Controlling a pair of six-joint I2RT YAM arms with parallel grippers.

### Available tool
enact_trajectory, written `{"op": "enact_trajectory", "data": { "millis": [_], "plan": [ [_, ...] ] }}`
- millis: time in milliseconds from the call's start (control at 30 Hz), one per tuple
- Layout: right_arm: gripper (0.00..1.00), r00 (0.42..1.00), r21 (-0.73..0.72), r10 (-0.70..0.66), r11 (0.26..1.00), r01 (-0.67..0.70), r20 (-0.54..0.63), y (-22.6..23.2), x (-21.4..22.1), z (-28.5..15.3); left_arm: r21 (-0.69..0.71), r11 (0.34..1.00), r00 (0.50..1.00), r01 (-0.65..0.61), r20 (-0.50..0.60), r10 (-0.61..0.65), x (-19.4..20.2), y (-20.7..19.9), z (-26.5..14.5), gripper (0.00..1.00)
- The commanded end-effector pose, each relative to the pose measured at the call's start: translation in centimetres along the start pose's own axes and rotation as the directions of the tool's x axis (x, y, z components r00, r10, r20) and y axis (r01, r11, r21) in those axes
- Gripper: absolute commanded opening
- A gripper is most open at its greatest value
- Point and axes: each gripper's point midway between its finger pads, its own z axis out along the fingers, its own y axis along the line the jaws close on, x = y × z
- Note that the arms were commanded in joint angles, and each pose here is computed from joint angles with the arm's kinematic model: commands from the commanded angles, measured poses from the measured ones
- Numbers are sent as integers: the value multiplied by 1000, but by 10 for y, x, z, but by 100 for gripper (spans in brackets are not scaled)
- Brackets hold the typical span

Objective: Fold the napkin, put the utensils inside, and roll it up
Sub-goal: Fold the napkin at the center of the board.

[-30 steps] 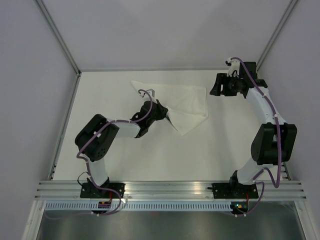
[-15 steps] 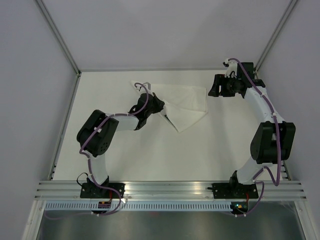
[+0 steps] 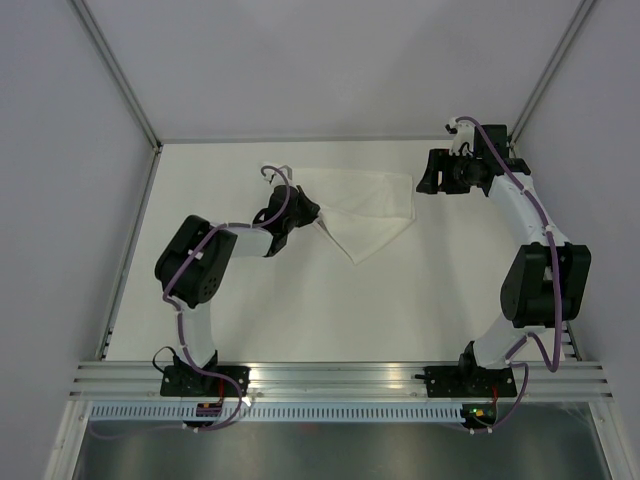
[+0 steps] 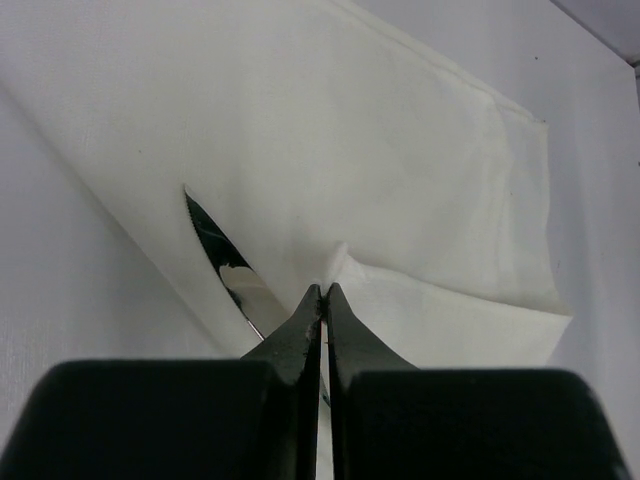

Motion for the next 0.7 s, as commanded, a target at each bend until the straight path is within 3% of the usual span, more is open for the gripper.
{"op": "enact_trajectory", "data": {
  "millis": [0, 667],
  "plan": [
    [72, 1000, -2, -5, 1000, 5, 12, 3, -9, -1, 16, 998, 998, 55, 11, -55, -9, -2, 6, 2],
    [72, 1000, -5, -8, 1000, 8, -2, 4, -5, 1, -29, 997, 997, 74, 9, -74, -12, 20, 10, 2]
  ]
}}
